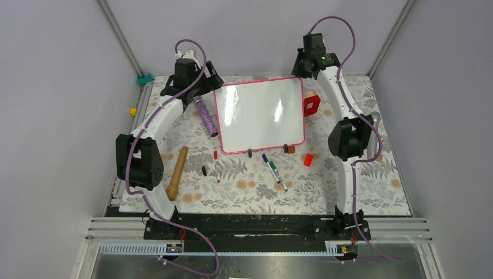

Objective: Write a sentence on the whiteboard
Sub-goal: Move the whiteboard to the center of the board.

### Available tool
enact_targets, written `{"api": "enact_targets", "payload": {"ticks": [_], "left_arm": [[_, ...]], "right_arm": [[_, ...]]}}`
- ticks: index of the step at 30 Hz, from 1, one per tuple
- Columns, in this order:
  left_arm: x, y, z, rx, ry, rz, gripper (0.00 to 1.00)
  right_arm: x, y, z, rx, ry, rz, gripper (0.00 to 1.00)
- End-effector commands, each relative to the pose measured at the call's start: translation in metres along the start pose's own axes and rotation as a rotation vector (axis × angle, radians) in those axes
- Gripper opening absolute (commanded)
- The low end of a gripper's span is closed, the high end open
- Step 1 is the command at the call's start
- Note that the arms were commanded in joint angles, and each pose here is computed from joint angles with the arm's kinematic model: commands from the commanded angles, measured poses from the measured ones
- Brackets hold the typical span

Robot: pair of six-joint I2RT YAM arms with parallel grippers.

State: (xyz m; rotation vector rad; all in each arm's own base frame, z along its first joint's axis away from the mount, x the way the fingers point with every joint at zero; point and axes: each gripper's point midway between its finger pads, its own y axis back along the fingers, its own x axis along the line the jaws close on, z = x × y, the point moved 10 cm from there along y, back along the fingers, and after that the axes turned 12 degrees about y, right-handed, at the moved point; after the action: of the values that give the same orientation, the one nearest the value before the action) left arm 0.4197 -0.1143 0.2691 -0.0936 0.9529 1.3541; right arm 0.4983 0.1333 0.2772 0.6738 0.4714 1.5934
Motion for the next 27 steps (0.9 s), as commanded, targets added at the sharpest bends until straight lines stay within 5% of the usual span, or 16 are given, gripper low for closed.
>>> {"api": "enact_targets", "payload": {"ticks": [1, 27], "left_arm": [[-0.016, -0.002, 0.023, -0.024, -0.050, -0.043, 0.87], [-0.010, 0.006, -0.023, 0.073, -0.082, -0.050, 0.82]], "right_arm": [[0.000, 0.010, 0.000, 0.002, 0.011, 0.034, 0.00], [-0.007, 0.032, -0.028, 0.003, -0.014, 0.022, 0.00]]}}
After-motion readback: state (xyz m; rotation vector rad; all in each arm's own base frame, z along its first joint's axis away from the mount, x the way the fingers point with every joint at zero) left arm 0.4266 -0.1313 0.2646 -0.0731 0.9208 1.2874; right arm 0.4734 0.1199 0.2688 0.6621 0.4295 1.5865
